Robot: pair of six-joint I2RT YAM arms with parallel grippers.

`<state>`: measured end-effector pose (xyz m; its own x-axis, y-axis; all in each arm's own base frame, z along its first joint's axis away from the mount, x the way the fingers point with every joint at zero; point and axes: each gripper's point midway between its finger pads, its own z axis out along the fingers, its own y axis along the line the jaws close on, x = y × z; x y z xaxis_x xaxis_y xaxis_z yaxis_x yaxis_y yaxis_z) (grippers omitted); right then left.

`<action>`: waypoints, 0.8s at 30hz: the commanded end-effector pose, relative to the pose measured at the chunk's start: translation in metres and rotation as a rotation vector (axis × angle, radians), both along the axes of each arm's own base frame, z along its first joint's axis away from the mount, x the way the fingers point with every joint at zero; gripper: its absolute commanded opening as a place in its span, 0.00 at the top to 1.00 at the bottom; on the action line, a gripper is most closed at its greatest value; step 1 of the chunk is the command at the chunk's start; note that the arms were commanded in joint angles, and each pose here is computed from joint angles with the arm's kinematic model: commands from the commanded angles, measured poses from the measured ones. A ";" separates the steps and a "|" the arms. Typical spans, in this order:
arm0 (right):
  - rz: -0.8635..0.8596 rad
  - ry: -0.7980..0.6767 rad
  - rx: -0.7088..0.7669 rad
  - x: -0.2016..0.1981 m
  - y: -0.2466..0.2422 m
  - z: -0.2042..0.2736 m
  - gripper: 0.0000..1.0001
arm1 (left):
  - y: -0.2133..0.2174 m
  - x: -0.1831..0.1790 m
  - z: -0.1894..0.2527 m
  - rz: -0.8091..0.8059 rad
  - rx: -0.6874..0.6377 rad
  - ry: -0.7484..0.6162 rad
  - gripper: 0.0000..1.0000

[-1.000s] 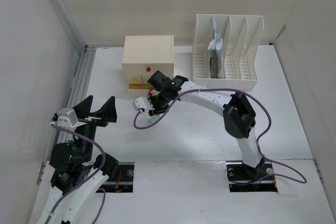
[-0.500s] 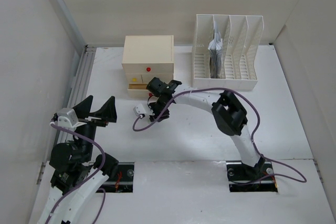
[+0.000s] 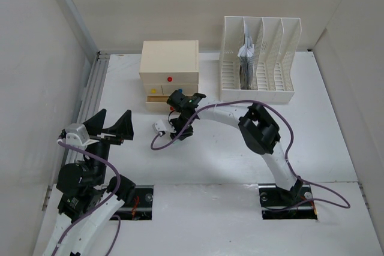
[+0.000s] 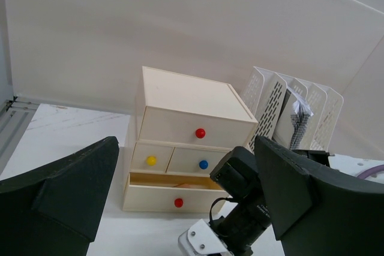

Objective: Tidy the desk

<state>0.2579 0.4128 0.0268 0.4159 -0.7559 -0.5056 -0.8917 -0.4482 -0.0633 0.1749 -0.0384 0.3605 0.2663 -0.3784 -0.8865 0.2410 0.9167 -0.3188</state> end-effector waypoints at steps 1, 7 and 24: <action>0.007 -0.013 0.039 0.003 0.013 0.009 0.67 | 0.001 -0.003 0.007 -0.001 -0.015 -0.035 0.05; -0.047 -0.053 0.068 0.012 0.017 0.023 0.82 | 0.001 -0.003 0.007 -0.001 -0.015 -0.035 0.05; -0.511 -0.569 0.258 0.126 0.025 0.138 0.84 | 0.003 -0.005 0.008 -0.001 -0.020 -0.043 0.05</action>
<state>0.3622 0.4270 0.1050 0.2964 -0.8456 -0.4439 -0.8635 -0.0387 -0.5028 0.1749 -0.0383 0.3604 0.2664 -0.3784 -0.8865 0.2407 0.9167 -0.3189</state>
